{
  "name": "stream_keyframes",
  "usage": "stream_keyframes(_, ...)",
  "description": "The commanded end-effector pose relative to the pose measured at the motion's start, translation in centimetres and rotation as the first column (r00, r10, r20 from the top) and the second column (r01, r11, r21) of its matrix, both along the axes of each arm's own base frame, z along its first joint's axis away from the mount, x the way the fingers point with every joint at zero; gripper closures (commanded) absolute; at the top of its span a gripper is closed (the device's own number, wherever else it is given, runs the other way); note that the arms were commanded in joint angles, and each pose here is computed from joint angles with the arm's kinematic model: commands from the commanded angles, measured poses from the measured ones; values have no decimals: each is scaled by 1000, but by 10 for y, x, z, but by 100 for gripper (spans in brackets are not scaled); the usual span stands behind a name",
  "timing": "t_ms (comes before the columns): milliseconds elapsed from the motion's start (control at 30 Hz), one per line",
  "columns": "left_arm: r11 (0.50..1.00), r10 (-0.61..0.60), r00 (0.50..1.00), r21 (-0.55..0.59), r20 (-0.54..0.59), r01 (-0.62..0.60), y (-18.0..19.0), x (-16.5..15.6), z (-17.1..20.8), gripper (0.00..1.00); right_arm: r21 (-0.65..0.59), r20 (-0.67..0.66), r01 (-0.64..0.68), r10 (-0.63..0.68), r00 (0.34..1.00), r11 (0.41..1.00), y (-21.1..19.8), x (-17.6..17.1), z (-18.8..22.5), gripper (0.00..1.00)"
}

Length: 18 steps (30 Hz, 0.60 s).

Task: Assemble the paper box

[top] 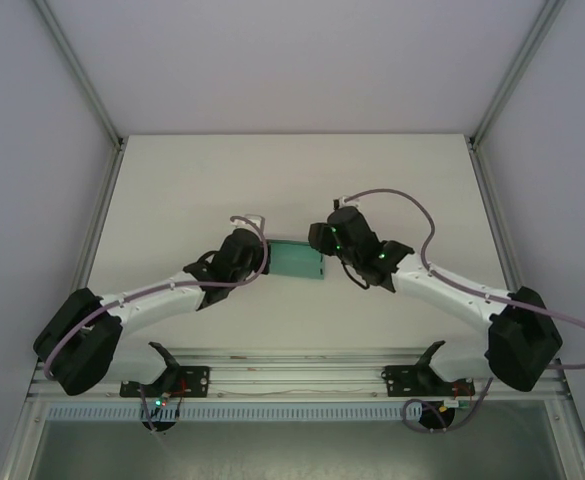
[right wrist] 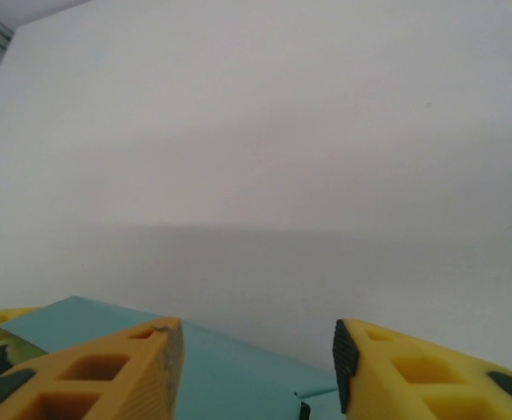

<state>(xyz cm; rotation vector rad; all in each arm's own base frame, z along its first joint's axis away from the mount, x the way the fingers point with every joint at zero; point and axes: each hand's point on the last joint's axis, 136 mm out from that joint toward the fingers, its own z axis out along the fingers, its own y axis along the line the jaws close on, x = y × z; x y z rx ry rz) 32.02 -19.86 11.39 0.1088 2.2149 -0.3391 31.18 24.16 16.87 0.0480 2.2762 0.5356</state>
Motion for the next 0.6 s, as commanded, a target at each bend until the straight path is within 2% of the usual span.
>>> stream_keyframes(0, 983, -33, 973, 166, -229, 73, 19, -41, -65, 100, -36, -50, 48, -50, 998, 998, -10, -2, -30, 55)
stream_keyframes(100, 983, -37, 972, 166, -231, 77, 17, -39, -62, 99, -65, -71, 74, -79, 994, 995, -19, -5, -51, 64)
stream_keyframes(167, 984, -58, 974, 151, -220, 93, 13, -39, -56, 87, -68, -94, 61, -68, 993, 996, -18, -10, -60, 64)
stream_keyframes(267, 988, -92, 979, 109, -182, 113, 6, -37, -36, 77, -48, -129, 35, -41, 991, 998, -15, -17, -74, 65)
stream_keyframes(433, 985, -140, 985, 89, -101, 150, 5, -40, 0, 45, -36, -159, 32, -38, 986, 999, -17, -25, -90, 68)
stream_keyframes(467, 985, -145, 985, 84, -94, 153, 6, -41, 6, 35, -41, -167, 31, -37, 985, 999, -18, -27, -93, 68)
stream_keyframes(567, 992, -98, 992, 79, -74, 104, 13, -38, 24, 13, -55, -182, 32, -42, 982, 998, -21, -31, -102, 69)
